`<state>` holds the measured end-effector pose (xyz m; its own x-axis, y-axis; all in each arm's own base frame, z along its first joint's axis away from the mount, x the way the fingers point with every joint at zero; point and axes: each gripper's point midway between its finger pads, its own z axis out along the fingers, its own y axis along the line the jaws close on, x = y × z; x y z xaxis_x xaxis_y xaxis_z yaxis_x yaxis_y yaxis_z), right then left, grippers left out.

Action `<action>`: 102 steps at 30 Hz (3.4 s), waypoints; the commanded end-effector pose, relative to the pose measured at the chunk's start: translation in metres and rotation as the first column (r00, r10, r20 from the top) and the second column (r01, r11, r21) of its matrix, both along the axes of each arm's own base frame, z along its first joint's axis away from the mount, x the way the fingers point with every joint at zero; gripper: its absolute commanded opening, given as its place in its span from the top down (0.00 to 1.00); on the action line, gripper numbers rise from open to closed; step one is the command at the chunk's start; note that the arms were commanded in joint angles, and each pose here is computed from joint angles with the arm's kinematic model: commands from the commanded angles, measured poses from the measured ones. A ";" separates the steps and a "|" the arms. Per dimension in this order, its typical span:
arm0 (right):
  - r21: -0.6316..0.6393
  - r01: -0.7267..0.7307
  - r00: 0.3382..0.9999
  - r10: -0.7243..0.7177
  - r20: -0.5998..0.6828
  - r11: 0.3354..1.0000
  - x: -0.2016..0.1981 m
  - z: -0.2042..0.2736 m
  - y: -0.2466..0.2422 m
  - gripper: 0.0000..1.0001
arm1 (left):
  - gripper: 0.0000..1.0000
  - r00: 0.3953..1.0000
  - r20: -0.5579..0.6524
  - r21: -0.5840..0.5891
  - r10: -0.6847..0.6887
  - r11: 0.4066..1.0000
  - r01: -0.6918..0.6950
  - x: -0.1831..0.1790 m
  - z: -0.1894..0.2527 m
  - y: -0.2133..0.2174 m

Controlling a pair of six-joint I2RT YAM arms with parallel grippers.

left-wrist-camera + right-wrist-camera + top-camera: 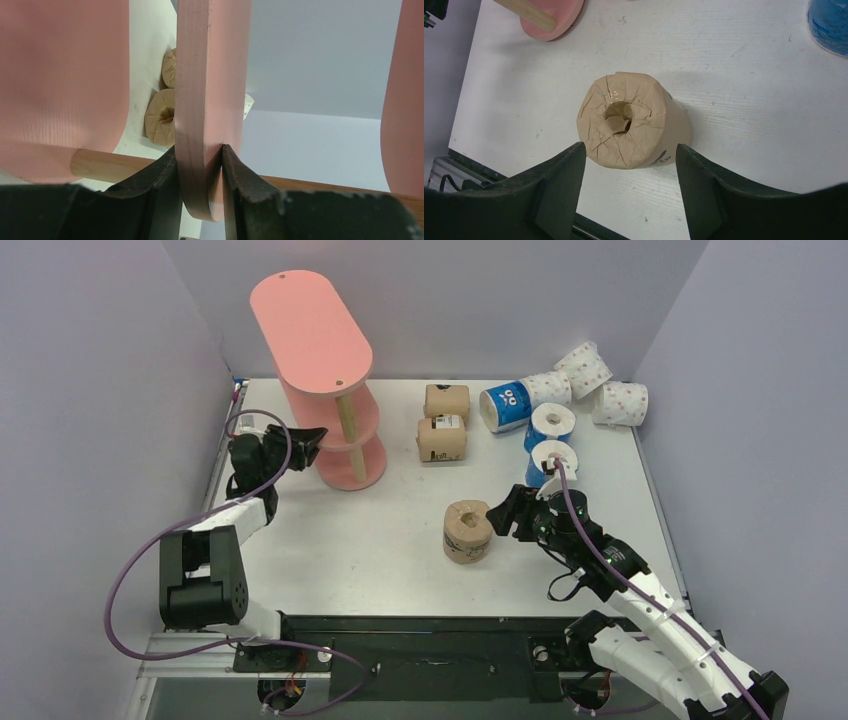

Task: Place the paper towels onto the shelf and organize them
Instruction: Adjust the shelf at the center of the board.

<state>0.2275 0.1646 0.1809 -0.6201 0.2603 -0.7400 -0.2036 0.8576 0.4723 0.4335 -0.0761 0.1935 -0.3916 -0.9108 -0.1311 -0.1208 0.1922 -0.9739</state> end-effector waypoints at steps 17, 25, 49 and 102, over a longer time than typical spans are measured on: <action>-0.082 0.012 0.999 -0.009 0.044 0.997 0.004 0.011 -0.013 0.38 | 1.00 0.964 0.025 0.086 -0.264 0.961 0.261 -0.113 0.020 -0.037; -0.096 0.009 1.000 -0.008 0.010 0.995 0.002 0.003 -0.013 0.33 | 1.00 0.950 -0.019 0.093 -0.311 0.946 0.311 -0.151 -0.005 -0.044; -0.229 0.001 0.996 -0.021 -0.087 0.974 0.019 -0.017 0.008 0.24 | 0.15 0.970 -0.185 0.489 0.155 0.871 -0.046 -0.188 0.006 0.039; -0.146 -0.001 0.995 0.016 0.101 0.989 0.077 0.116 0.060 0.66 | 0.15 0.941 -0.206 0.505 0.268 0.853 -0.132 -0.197 -0.008 0.055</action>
